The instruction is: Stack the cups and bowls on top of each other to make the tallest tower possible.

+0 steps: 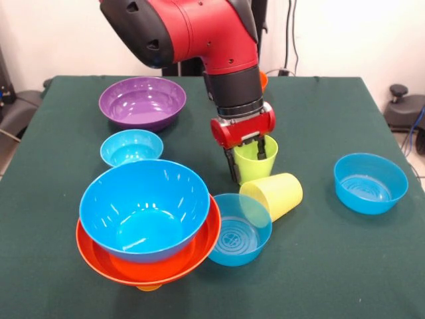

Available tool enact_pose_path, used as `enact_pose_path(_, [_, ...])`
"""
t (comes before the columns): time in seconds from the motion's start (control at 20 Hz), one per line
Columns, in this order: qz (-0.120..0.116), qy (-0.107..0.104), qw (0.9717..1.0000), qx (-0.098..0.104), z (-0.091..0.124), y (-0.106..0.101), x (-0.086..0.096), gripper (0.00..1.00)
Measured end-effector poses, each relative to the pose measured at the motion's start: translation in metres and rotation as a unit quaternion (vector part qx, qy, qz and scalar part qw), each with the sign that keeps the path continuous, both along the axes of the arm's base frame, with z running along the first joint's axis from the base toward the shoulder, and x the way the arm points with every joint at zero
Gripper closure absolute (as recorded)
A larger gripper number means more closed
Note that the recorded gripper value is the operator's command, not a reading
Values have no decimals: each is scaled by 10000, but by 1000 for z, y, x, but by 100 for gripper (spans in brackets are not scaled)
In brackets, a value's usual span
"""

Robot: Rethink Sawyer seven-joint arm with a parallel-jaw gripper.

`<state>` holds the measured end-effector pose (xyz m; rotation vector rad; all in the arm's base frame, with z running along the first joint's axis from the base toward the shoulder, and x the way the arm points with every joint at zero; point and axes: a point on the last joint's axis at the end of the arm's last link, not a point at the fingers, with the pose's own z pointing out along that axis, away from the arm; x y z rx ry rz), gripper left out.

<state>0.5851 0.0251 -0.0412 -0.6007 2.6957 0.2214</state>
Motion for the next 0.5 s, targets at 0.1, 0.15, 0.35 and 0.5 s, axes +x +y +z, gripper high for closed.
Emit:
enact_pose_path(0.1, [3, 6, 10000, 15, 0, 1, -1, 0])
enact_pose_path(0.15, [-2, 12, 10000, 32, 0, 2, -1, 0])
enact_pose_path(0.35, [-79, 59, 9998, 153, 2, 6, -1, 0])
enact_pose_path(0.5, [-229, 139, 9991, 334, 3, 8, -1, 0])
